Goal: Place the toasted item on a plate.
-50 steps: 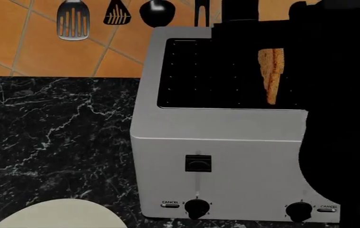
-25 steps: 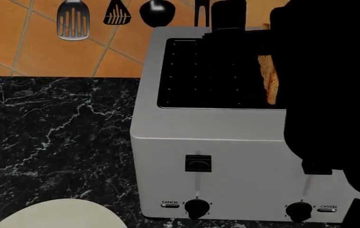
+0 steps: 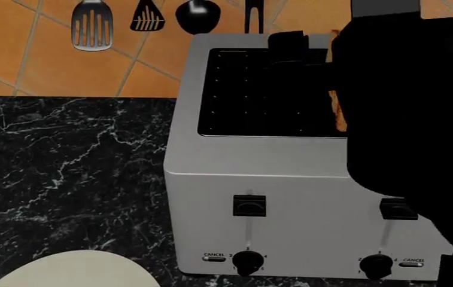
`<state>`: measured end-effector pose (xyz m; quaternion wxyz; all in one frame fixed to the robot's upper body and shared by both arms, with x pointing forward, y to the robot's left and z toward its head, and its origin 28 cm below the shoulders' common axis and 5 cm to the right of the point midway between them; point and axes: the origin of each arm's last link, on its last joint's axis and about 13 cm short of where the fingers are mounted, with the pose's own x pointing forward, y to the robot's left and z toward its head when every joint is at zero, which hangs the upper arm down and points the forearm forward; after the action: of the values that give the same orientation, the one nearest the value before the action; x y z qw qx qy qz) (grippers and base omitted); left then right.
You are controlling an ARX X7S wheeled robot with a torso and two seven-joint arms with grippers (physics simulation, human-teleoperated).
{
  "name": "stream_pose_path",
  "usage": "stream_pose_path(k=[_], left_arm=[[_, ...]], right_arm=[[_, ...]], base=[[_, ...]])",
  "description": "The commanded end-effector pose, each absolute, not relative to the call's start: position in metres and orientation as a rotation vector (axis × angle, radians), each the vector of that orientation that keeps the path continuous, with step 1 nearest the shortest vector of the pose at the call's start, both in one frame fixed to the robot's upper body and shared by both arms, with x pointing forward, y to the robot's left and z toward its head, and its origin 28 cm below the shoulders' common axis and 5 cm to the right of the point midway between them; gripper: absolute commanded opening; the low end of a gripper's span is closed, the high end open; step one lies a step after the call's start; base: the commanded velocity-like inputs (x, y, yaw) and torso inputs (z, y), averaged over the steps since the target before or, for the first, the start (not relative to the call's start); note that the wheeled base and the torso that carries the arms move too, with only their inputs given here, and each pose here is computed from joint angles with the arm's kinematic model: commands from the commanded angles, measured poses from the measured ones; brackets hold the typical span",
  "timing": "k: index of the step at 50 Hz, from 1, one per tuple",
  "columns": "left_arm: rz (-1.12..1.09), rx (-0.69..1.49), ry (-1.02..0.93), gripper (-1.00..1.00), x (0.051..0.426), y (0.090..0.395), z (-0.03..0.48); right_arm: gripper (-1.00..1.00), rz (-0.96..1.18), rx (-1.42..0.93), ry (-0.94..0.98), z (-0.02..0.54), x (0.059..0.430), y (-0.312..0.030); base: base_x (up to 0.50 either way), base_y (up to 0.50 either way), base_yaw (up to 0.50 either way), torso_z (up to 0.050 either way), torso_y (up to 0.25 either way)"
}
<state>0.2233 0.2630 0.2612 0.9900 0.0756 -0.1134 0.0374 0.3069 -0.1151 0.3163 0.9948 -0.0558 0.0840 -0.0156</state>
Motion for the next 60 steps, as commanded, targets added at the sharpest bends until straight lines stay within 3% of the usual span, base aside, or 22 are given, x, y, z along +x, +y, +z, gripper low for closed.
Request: stream_pose_path(k=[1,35,59,60], left_arm=[[0.074,0.151,-0.223,1.0,0.223,0.263,0.26],[0.073,0.154,-0.227,1.0,0.222,0.264,0.262],[0.074,0.155,-0.227,1.0,0.22,0.264,0.262],[0.075,0.155,-0.229,1.0,0.22,0.264,0.262]], right_arm=[[1.0,-0.043,-0.118,0.214,0.308,0.322,-0.117],[1.0,-0.041,-0.116,0.292,0.295,0.356,-0.116],[1.0,-0.058,-0.115,0.341,0.281,0.359,-0.116],[-1.0,-0.051,-0.113,0.343,0.281,0.358,-0.116]], base=[[0.0,0.0,0.0,0.0,0.0],[0.0,0.0,0.0,0.0,0.0],[0.0,0.0,0.0,0.0,0.0],[0.0,0.0,0.0,0.0,0.0]])
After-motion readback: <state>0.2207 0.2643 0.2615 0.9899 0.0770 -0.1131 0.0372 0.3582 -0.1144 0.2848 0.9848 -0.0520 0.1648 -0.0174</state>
